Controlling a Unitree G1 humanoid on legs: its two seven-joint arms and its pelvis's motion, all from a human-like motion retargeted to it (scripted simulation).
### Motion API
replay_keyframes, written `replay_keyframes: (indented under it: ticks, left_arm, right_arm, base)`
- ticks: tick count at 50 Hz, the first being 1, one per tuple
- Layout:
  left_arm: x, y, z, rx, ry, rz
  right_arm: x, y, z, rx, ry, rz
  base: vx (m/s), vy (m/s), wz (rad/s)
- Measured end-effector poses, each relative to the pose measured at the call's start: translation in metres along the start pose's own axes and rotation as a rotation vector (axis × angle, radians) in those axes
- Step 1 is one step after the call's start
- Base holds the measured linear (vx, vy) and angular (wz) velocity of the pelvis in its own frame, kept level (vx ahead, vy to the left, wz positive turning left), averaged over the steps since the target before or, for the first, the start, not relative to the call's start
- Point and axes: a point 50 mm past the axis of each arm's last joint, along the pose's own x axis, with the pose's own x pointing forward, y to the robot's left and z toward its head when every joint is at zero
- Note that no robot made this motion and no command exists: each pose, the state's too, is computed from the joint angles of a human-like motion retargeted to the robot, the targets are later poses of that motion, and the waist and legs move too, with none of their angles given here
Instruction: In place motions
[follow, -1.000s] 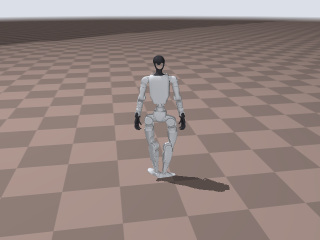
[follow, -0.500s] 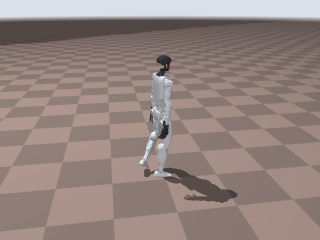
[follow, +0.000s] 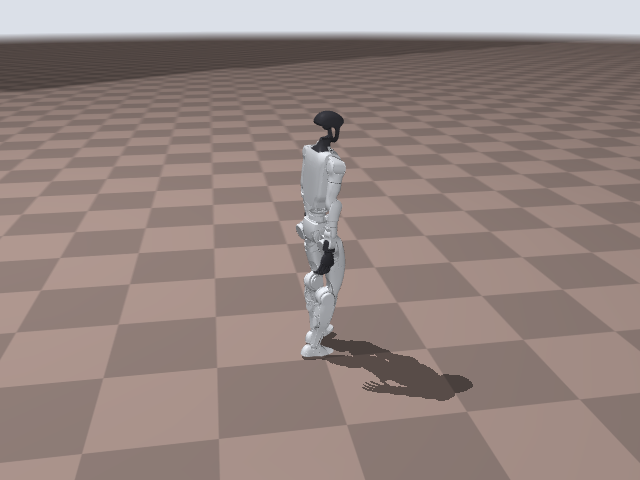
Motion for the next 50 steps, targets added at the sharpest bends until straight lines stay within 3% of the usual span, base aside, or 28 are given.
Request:
replay_keyframes:
  ticks: [10, 30, 42, 46, 50]
  left_arm:
    - [-0.005, 0.016, -0.03, -0.092, 0.113, 0.075]
    - [-0.012, -0.007, -0.076, -0.276, 0.238, 0.05]
    - [-0.048, -0.07, -0.158, -0.515, 0.61, -0.036]
    - [-0.048, -0.089, -0.155, -0.596, 0.595, -0.088]
    - [-0.033, -0.077, -0.128, -0.577, 0.482, -0.103]
  right_arm:
    - [-0.001, -0.011, -0.002, 0.046, -0.011, -0.022]
    - [-0.008, -0.019, -0.071, 0.057, 0.261, -0.089]
    - [-0.009, -0.054, -0.005, 0.026, 0.002, -0.276]
    - [-0.006, -0.038, 0.02, 0.073, -0.1, -0.202]
    - [-0.005, -0.021, 0.036, 0.093, -0.144, -0.085]
  base:
    - [-0.08, -0.05, 2.15]
    - [-0.03, 0.14, 3.27]
    - [0.23, 0.21, 1.46]
    - [0.33, 0.21, 1.68]
    - [0.17, 0.04, 1.82]
